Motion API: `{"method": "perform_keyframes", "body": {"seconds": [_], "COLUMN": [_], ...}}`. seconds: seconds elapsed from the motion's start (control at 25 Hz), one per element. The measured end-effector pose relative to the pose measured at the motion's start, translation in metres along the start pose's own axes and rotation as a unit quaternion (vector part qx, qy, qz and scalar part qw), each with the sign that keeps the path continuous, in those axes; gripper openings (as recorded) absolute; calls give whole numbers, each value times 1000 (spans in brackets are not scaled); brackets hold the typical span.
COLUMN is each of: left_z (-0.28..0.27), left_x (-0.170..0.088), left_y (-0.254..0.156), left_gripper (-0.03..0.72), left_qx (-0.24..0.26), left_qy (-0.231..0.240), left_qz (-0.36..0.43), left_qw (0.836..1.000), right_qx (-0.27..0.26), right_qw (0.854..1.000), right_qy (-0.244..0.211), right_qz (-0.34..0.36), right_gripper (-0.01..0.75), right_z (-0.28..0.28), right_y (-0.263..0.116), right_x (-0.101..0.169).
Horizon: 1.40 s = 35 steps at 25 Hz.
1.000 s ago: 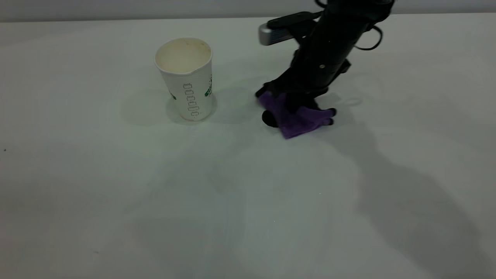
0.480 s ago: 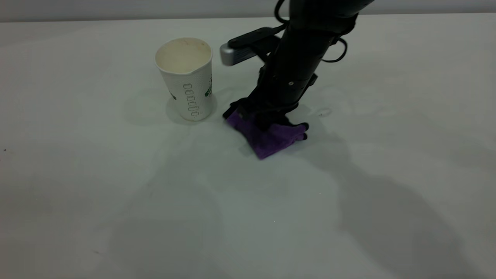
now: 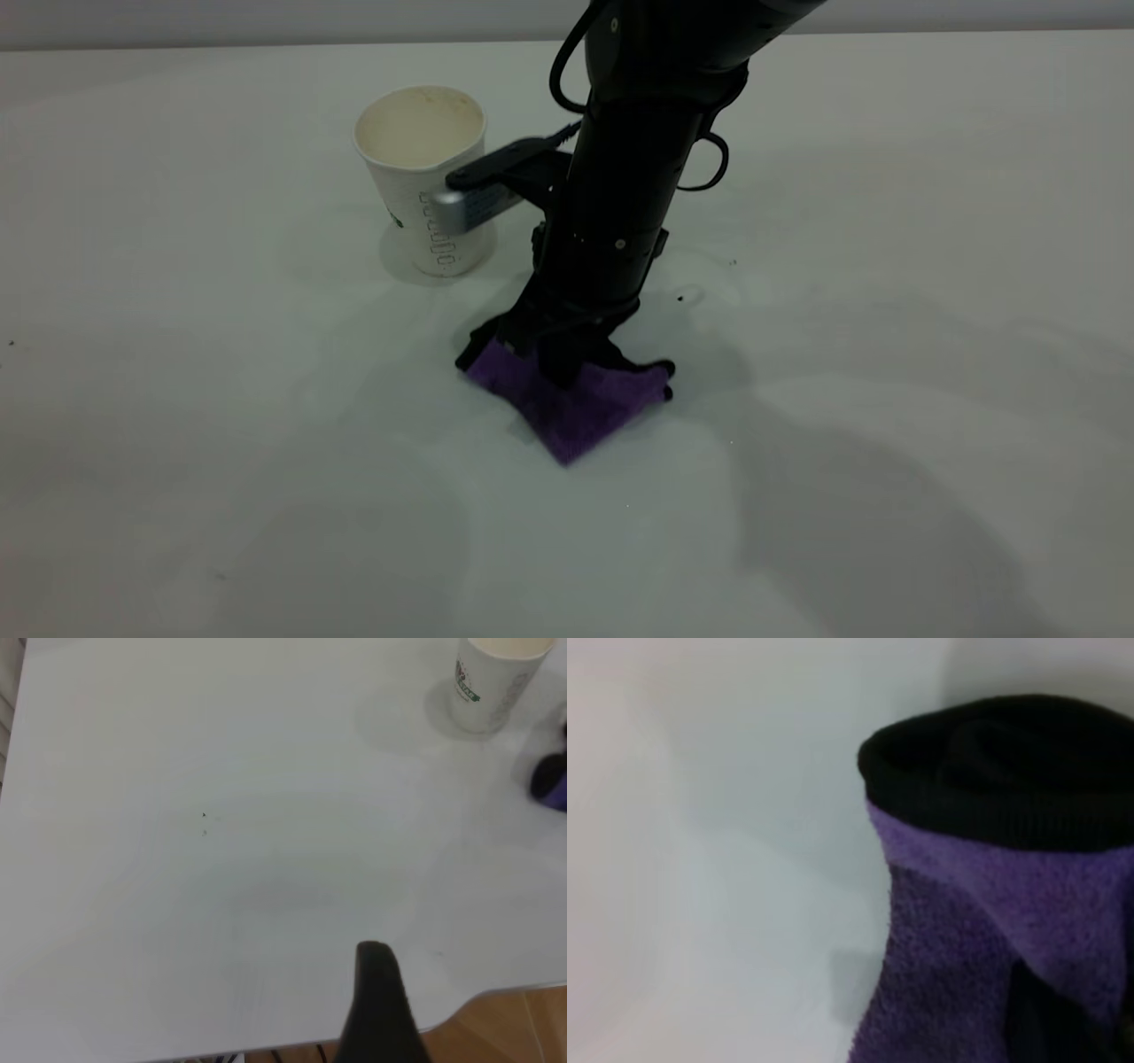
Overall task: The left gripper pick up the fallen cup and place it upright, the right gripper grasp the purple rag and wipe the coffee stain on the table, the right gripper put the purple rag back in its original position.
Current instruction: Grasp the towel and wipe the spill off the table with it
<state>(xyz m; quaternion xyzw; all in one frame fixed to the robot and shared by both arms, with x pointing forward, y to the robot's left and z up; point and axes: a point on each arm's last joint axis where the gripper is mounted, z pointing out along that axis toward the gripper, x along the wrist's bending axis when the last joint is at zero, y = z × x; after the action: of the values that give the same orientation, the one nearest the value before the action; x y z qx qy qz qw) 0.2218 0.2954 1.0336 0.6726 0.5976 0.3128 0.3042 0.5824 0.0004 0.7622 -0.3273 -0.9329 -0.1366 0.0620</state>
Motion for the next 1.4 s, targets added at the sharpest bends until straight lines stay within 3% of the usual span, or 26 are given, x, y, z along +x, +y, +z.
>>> {"method": "perform_keyframes", "body": {"seconds": [0.24,0.64,0.92,1.08,1.24,1.4], "left_z": [0,0,0,0,0,0], "left_x": [0,0,0,0,0,0], "left_y": [0,0,0,0,0,0], "left_gripper": [580,580,580,580,580,580], "left_qx": [0,0,0,0,0,0], "left_qy": [0,0,0,0,0,0], "left_qz": [0,0,0,0,0,0], "left_qw": [1000,1000,1000,1000,1000,1000], "right_qx": [13,3,6,6,0,0], "right_qw": [998,974,947,939,948,960], "right_qy": [-23,-125,-146,-137,-118,-88], "right_qz": [55,189,287,316,295,266], "right_gripper": [63,70,78,85,108,221], "right_z": [-6,-44,-71,-75,-74,-69], "right_y": [-7,-48,-98,-107,-104,-94], "right_x": [-25,-141,-209,-218,-214,-201]}}
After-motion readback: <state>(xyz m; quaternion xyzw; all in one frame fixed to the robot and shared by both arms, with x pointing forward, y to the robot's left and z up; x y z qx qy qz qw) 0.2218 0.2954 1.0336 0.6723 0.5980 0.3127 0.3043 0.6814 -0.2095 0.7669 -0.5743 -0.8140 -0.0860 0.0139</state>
